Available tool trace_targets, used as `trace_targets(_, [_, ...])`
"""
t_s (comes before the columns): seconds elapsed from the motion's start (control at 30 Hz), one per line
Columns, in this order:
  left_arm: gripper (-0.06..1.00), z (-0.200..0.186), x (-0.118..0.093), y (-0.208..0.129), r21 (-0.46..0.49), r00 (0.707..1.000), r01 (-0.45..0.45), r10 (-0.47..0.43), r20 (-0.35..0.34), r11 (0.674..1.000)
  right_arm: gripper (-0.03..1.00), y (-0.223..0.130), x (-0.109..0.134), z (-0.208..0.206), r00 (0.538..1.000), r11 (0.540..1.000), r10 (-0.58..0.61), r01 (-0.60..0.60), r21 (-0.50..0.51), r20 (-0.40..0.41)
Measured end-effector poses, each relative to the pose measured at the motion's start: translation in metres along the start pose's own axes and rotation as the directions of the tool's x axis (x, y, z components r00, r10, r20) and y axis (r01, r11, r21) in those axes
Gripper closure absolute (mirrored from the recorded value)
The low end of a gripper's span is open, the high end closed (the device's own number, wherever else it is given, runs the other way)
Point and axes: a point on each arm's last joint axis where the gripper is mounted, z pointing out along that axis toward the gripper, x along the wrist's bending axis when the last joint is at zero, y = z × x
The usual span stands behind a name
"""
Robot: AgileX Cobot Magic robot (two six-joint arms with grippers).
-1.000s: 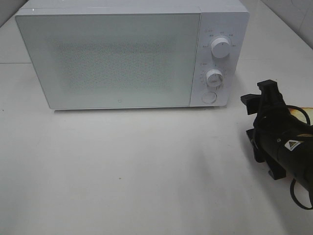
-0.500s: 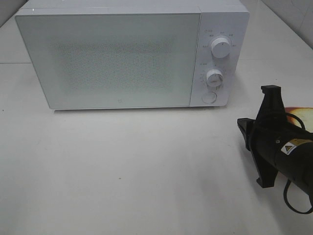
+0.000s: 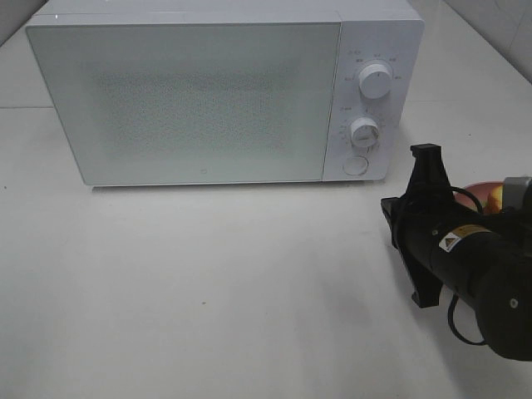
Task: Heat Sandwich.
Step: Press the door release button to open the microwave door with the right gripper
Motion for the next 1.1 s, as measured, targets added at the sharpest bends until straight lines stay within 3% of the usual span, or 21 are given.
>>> trace_targets(0.47, [-0.03, 0.000, 0.000, 0.000, 0.000, 1.000, 0.000, 0.000, 0.000, 1.000, 0.96, -0.023, 0.006, 0.040, 0.999, 0.999, 0.050, -0.050, -0.004, -0.021])
trace_targets(0.8, [-0.03, 0.000, 0.000, 0.000, 0.000, 1.000, 0.000, 0.000, 0.000, 1.000, 0.96, -0.014, 0.018, 0.071, 0.996, 0.997, 0.070, -0.071, -0.019, -0.057])
trace_targets(1.1, [-0.03, 0.000, 0.000, 0.000, 0.000, 1.000, 0.000, 0.000, 0.000, 1.000, 0.96, -0.001, 0.019, 0.088, 0.996, 0.996, 0.084, -0.085, -0.040, -0.026])
